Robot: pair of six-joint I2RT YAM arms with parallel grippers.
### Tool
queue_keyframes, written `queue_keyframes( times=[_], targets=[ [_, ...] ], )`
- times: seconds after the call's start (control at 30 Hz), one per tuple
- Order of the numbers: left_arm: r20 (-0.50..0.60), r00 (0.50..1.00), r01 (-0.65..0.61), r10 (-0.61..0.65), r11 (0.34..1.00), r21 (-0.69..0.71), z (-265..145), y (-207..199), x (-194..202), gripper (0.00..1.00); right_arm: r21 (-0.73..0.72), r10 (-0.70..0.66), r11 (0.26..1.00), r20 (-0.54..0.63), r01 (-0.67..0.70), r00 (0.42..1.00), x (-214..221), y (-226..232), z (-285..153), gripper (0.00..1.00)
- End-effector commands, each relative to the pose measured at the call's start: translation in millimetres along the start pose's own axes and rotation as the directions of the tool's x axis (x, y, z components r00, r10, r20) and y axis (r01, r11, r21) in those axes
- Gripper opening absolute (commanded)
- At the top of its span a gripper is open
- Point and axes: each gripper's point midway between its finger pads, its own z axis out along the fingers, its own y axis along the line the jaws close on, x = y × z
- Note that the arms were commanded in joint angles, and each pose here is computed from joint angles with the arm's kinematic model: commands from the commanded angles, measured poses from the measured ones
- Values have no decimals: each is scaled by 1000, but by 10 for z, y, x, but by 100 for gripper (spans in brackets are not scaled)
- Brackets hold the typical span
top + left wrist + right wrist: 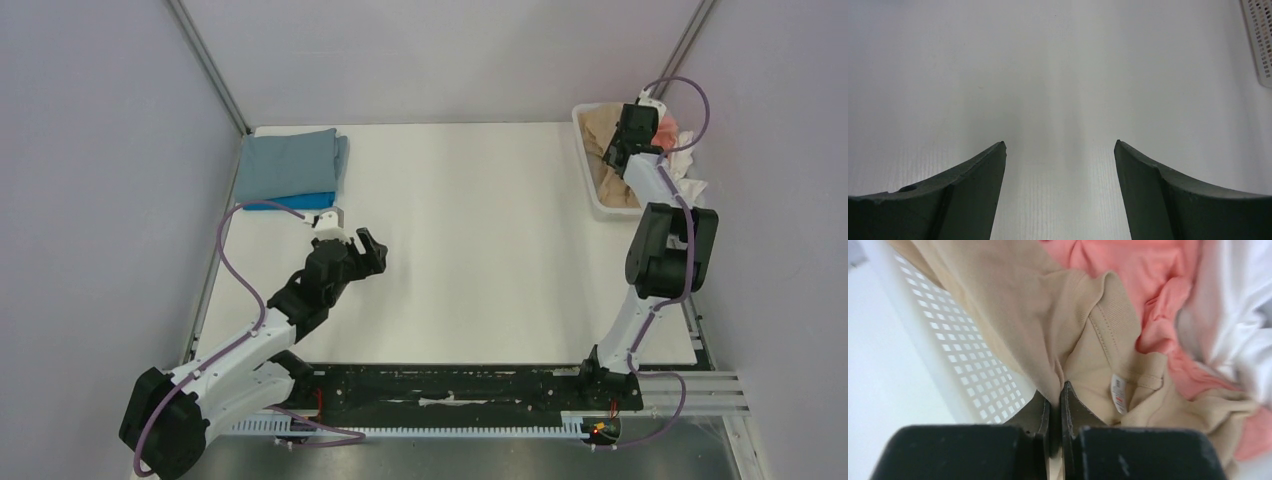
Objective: Fold and stack the t-shirts
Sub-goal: Grab crumpled tshirt from bin with the right arm
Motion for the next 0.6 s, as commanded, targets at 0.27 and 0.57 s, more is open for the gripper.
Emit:
queue_keyframes(
  times=[0.27,0.57],
  targets=[
    [77,997,3,-6,999,48,-61,-140,-264,85,-253,150,968,582,2,799,-2272,61,-2104,0],
    [87,996,12,-17,998,60,-98,-150,-282,85,-380,230,920,718,94,657,-2791,201,-2906,0]
  ],
)
